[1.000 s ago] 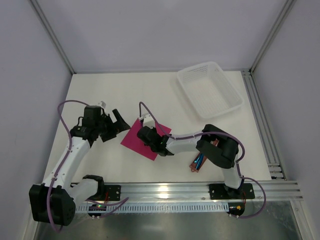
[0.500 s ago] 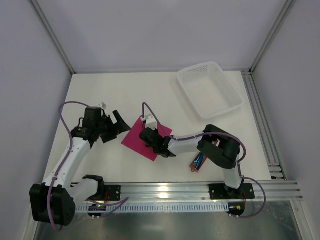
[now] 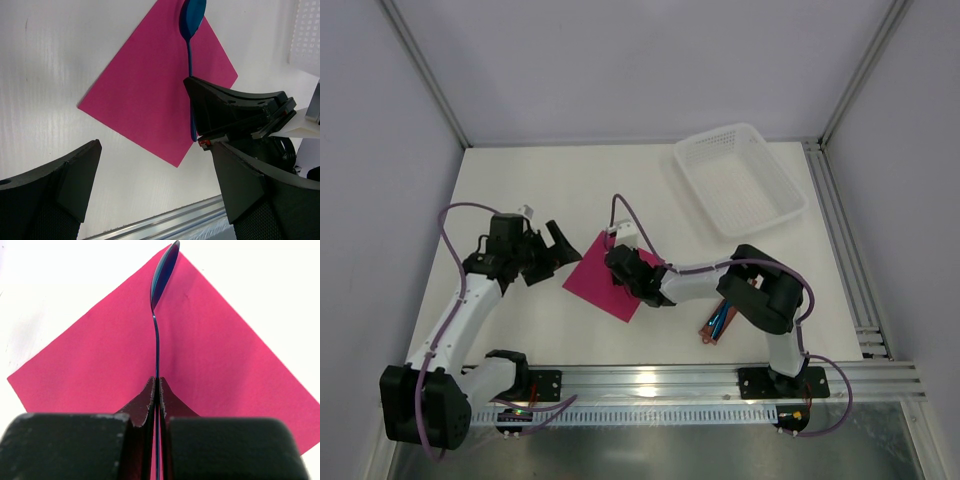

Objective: Place the utensils on the paper napkin and roll it up
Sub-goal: Place the utensils on the napkin, then adjust the napkin at the center of the board.

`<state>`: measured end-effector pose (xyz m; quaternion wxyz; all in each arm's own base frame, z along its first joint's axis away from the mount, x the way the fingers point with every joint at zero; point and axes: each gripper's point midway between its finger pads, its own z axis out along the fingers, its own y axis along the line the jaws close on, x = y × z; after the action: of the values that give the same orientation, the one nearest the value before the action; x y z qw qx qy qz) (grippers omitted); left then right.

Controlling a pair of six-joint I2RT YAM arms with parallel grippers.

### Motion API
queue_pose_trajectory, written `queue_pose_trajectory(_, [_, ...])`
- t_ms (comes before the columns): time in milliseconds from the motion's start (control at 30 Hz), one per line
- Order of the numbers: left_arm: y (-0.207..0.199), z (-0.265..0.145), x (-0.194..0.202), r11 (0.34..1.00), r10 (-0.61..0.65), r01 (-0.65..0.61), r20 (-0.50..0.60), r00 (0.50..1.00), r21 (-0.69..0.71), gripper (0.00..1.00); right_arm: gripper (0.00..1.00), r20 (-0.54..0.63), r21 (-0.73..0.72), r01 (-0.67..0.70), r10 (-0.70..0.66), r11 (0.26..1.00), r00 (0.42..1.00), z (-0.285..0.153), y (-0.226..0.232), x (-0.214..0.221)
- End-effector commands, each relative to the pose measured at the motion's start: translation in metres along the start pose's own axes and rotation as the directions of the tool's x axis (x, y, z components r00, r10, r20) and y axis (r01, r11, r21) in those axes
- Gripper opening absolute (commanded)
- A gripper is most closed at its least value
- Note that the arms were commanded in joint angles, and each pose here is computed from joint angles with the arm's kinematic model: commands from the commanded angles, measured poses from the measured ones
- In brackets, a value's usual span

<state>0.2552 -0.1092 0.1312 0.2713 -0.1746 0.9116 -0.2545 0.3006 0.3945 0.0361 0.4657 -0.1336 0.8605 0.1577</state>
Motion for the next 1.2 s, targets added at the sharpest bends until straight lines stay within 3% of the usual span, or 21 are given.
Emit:
queue_pose_trajectory(0, [-0.002, 0.004, -0.006, 1.0, 0.018, -0.018, 0.017, 1.0, 0.015, 0.97, 0.04, 0.1, -0.053, -0.08, 0.085, 0.995, 0.991, 0.0, 0.014, -0.04])
queue_pose_trajectory(367, [-0.002, 0.01, -0.005, 1.0, 0.003, -0.003, 0.008, 1.0, 0.022, 0.97, 0.04, 0.063, -0.06, -0.122, 0.125, 0.991, 0.99, 0.009, 0.012, -0.023])
queue_pose_trajectory(667, [-0.003, 0.011, -0.004, 0.999, -0.011, 0.011, 0.007, 1.0, 0.031, 0.97, 0.14, 0.053, -0.018, -0.132, 0.132, 0.991, 0.99, 0.009, 0.004, -0.017])
queue_pose_trajectory(900, [-0.001, 0.013, -0.002, 1.0, -0.004, 0.004, -0.006, 1.0, 0.029, 0.96, 0.14, 0.054, 0.011, -0.109, 0.109, 0.994, 0.993, -0.002, -0.006, -0.023])
queue_pose_trajectory(1033, [-0.001, 0.021, 0.003, 0.999, -0.005, 0.006, -0.037, 0.999, 0.031, 0.84, 0.13, -0.006, 0.029, -0.067, 0.067, 0.997, 0.998, -0.004, -0.017, -0.026])
queue_pose_trajectory(1100, [-0.002, 0.025, 0.007, 0.999, 0.0, 0.002, -0.052, 0.999, 0.033, 0.62, 0.13, -0.034, 0.039, -0.045, 0.046, 0.998, 0.998, -0.003, -0.028, -0.025])
queue_pose_trajectory(1133, [-0.004, 0.027, 0.008, 0.999, 0.006, -0.004, -0.055, 0.998, 0.039, 0.46, 0.13, -0.045, 0.044, -0.036, 0.038, 0.998, 0.998, -0.004, -0.033, -0.022])
queue_pose_trajectory(1167, [-0.005, 0.029, 0.008, 0.999, 0.003, -0.001, -0.057, 0.998, 0.04, 0.39, 0.13, -0.054, 0.048, -0.032, 0.035, 0.998, 0.998, -0.006, -0.036, -0.021])
